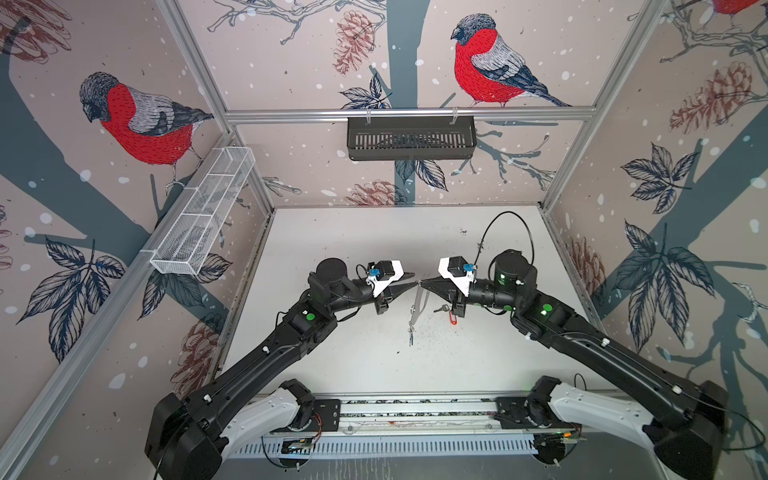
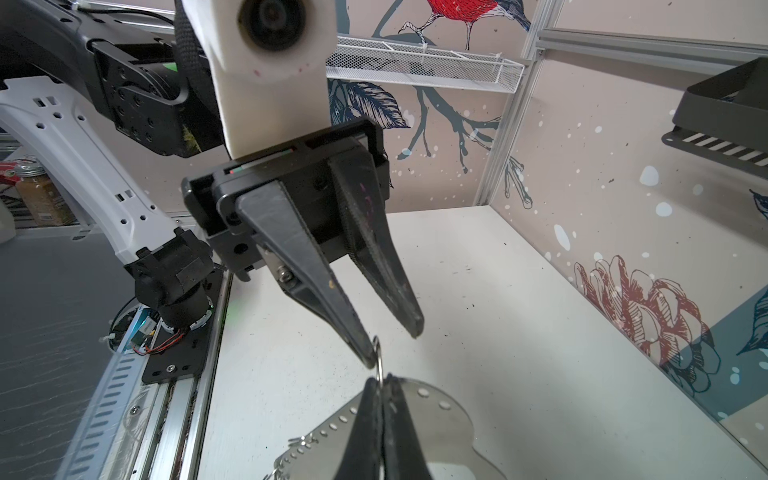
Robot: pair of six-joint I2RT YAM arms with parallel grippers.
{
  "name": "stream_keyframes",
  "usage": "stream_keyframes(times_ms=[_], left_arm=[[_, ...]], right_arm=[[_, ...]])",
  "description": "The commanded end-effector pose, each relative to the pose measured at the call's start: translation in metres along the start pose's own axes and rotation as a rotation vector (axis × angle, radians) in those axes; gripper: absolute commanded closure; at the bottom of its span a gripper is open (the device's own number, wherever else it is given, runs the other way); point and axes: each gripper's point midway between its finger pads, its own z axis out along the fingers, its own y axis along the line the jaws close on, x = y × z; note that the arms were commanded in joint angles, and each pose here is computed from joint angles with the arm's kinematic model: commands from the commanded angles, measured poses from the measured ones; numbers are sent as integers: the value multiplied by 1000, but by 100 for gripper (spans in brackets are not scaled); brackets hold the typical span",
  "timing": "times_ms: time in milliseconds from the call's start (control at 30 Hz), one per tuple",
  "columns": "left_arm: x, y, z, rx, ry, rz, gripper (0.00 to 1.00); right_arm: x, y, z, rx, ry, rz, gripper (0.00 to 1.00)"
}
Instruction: Put the keys on the keyring
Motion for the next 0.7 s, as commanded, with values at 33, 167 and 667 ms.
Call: stream_keyframes(times_ms=[33,167,667], left_arm=[[-2,-5,2,47,2,4,80],[-1,-7,3,56,5,2,88],[-5,30,-3,-243,-82,-56,100]], right_arm=[[-12,3,1,-25,-38,-36,100],[-12,2,1,-22,-37,-37,100],[-3,-35,-9,212,-25,23,60]])
